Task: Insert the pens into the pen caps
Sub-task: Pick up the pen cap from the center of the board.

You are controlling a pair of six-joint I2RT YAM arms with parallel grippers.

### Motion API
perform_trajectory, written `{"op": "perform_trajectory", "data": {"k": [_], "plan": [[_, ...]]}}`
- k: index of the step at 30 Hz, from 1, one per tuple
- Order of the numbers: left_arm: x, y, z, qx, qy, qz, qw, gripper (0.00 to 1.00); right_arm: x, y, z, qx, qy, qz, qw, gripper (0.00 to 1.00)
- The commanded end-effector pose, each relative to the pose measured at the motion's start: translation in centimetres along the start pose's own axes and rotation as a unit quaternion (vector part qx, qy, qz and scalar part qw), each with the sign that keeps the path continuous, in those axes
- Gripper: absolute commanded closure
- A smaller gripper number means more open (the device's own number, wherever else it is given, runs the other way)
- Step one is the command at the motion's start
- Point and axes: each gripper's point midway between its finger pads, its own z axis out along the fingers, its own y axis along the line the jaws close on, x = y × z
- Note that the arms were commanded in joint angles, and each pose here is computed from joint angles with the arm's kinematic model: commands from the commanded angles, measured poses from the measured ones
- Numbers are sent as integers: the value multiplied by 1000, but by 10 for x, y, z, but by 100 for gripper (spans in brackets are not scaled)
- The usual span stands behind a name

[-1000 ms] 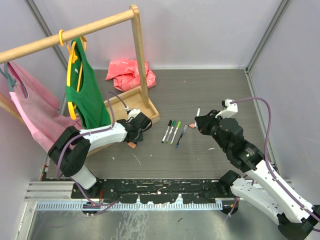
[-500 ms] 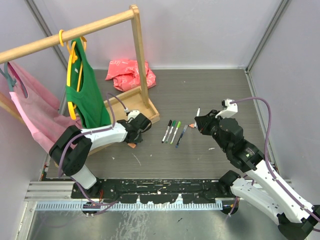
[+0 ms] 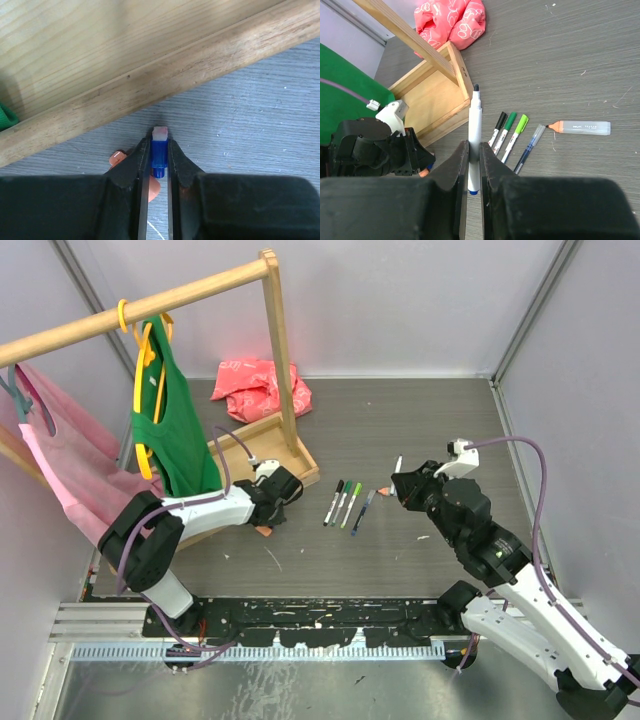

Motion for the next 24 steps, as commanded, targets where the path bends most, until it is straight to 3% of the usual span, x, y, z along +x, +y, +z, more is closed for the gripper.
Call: {"op": "perform_trajectory", "data": {"k": [1, 10, 17, 24], "plan": [[-15, 1, -11, 5, -24, -5, 1000, 93, -14, 7, -2, -9, -22, 16, 1000, 100], [-44, -19, -57, 49, -75, 24, 996, 98, -14, 4, -3, -5, -27, 25, 999, 100], [-26, -91, -87, 166, -83, 62, 981, 99, -20, 2, -5, 1, -39, 29, 999, 100], [8, -140, -99, 200, -68, 105, 972, 100, -18, 0, -4, 6, -37, 31, 999, 100]]}}
